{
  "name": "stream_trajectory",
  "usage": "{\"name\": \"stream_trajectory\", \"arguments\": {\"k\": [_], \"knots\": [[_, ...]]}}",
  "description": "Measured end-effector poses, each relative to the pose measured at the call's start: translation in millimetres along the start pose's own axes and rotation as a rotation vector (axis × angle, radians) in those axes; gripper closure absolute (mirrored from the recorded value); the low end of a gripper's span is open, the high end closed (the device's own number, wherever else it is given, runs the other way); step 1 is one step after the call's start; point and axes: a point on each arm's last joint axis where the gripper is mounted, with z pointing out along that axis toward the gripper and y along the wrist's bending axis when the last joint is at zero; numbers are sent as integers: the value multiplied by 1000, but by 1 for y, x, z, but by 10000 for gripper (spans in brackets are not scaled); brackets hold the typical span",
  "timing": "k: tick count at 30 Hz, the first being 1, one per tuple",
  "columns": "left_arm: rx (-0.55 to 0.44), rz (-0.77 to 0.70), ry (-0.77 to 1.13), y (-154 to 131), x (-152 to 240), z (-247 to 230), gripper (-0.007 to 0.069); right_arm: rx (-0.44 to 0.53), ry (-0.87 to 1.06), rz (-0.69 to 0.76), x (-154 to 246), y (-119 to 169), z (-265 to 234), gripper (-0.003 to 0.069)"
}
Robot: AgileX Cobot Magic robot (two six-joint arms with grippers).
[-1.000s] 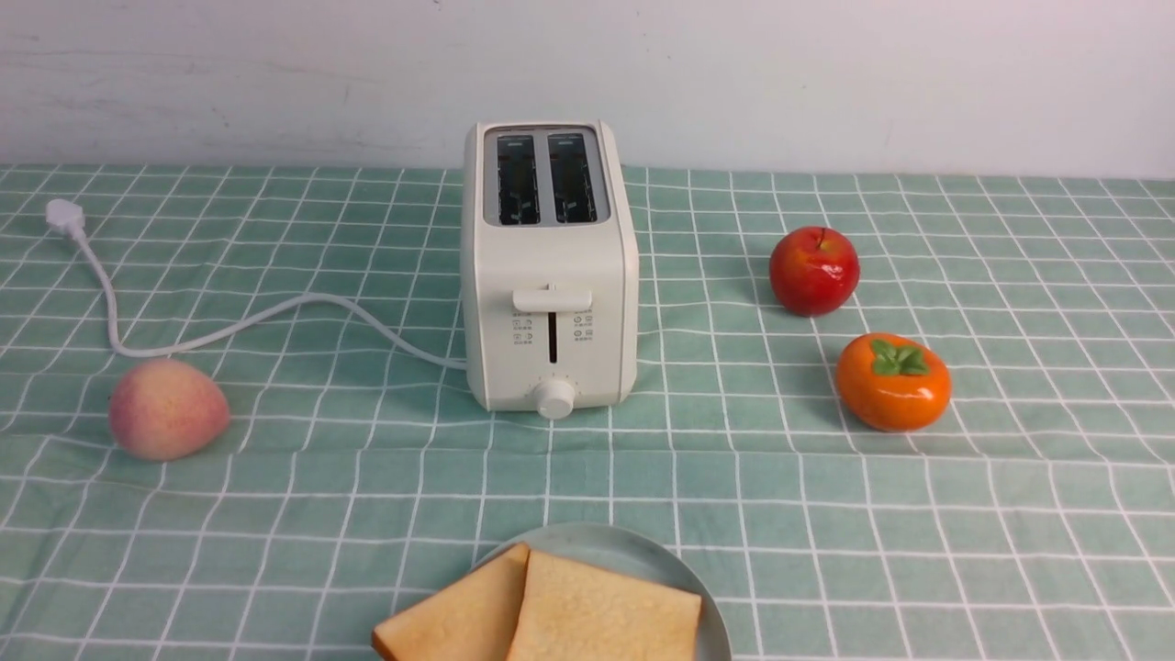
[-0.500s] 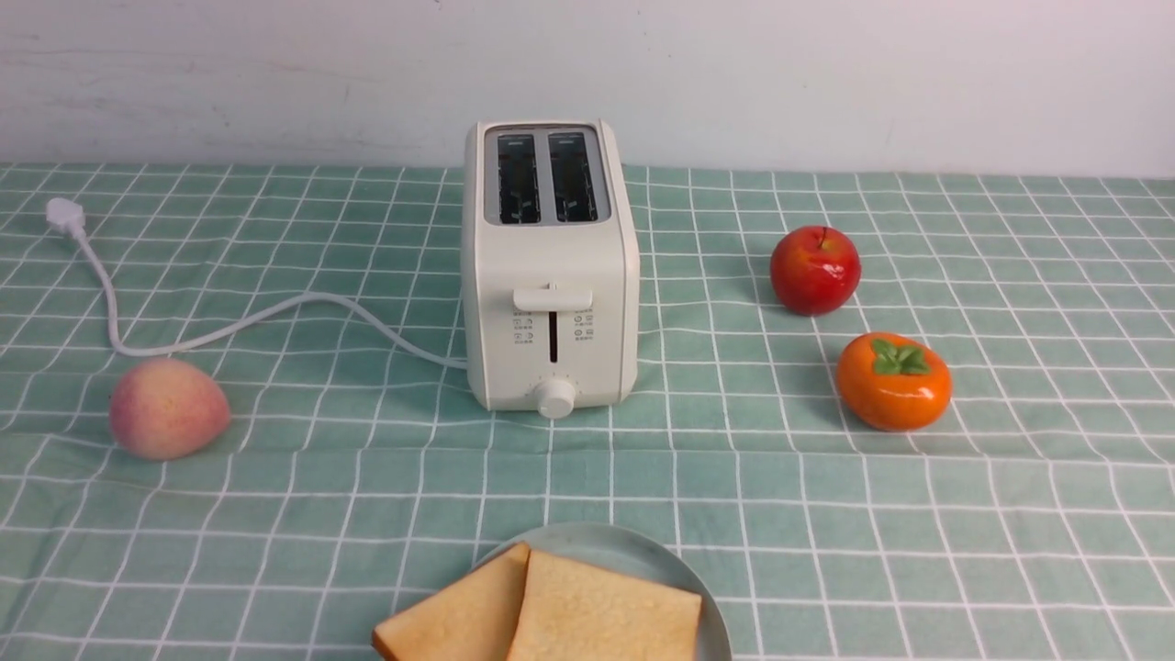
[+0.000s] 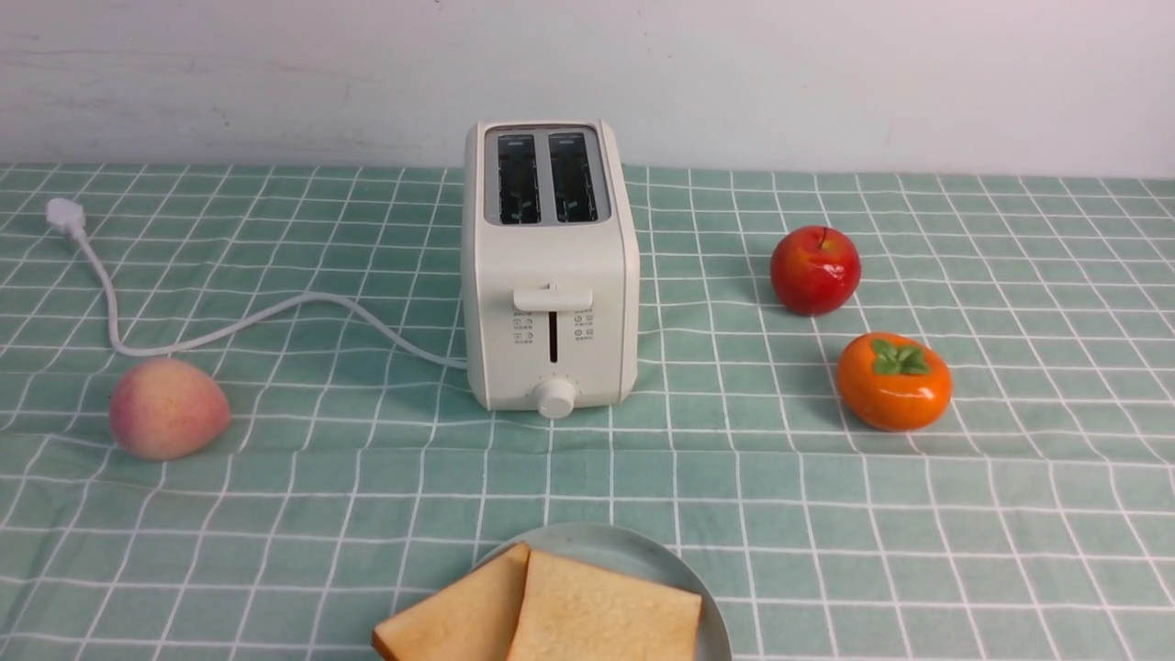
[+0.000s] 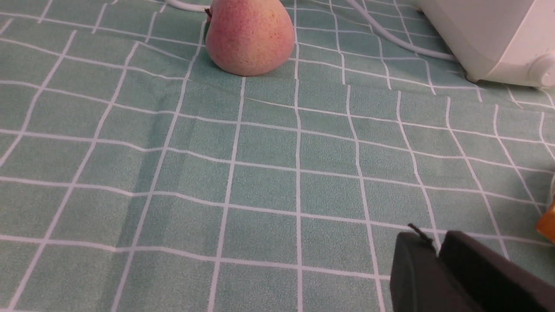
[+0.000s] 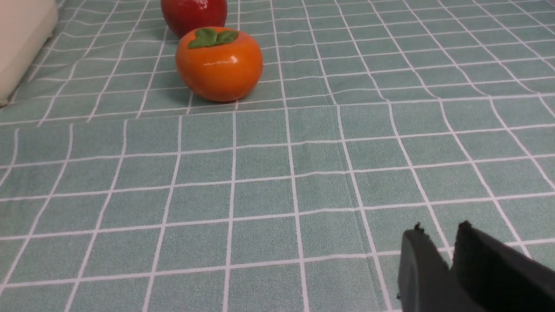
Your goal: Take toasted bread from bread machine on blue coffee table place on plate.
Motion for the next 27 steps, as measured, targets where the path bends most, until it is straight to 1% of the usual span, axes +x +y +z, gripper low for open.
{"name": "stream_trajectory", "arguments": {"k": [12, 27], "knots": [[0, 1, 0, 0, 0, 0, 535, 0, 1, 0, 0, 0, 0, 524], [0, 1, 0, 0, 0, 0, 534, 0, 1, 0, 0, 0, 0, 503]]}}
